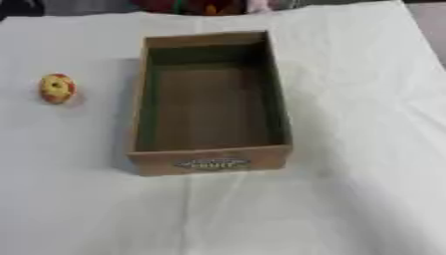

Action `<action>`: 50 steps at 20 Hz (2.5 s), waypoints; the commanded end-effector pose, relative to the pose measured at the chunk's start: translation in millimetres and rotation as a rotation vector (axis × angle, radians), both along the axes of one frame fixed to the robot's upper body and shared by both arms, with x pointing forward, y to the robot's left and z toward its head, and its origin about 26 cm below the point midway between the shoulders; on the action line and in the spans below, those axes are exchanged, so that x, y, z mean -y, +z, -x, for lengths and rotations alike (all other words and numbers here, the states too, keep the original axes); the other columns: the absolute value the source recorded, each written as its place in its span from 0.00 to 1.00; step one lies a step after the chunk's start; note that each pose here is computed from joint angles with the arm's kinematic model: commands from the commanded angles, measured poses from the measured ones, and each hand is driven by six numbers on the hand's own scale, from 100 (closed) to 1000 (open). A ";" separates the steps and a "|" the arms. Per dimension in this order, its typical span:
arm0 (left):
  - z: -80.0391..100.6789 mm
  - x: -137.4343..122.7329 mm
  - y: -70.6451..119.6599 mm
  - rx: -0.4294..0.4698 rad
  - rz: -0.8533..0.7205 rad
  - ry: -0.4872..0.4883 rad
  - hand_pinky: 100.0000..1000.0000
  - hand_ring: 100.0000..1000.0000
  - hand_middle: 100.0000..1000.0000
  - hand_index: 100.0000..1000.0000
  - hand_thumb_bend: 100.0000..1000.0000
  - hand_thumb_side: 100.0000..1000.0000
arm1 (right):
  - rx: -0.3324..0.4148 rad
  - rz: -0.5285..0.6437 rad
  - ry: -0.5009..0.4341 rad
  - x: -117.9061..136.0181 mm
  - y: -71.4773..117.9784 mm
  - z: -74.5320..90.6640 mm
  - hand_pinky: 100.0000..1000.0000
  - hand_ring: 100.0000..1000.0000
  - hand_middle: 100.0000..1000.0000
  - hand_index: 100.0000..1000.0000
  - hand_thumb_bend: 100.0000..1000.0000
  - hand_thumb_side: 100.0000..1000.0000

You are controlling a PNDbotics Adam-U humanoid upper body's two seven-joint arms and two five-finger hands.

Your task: Pick up objects on the table and place them in the box.

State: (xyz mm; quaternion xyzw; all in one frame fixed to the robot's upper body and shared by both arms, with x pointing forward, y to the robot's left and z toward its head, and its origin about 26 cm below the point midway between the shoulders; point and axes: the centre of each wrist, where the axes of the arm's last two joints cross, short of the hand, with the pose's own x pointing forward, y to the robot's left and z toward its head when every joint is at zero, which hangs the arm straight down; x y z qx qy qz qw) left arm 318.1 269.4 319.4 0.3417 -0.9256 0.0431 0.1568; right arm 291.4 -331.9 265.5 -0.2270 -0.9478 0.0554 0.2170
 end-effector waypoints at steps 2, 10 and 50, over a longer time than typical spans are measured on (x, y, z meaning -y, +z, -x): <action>-16.5 -6.7 22.5 -0.093 -0.260 0.220 0.48 0.57 0.61 0.77 0.00 0.81 | 0.024 0.026 0.005 0.0 9.2 3.1 0.57 0.59 0.73 0.83 0.00 0.84; -70.1 -1.5 32.0 -0.462 -0.773 0.458 0.48 0.61 0.67 0.82 0.00 0.84 | 0.015 0.041 0.022 -2.9 10.3 2.2 0.57 0.59 0.73 0.83 0.00 0.84; -130.2 -23.9 -2.1 -1.458 -1.435 0.605 0.56 0.78 0.81 0.93 0.51 0.61 | -0.006 0.056 0.039 -5.8 9.3 1.3 0.58 0.59 0.71 0.82 0.00 0.84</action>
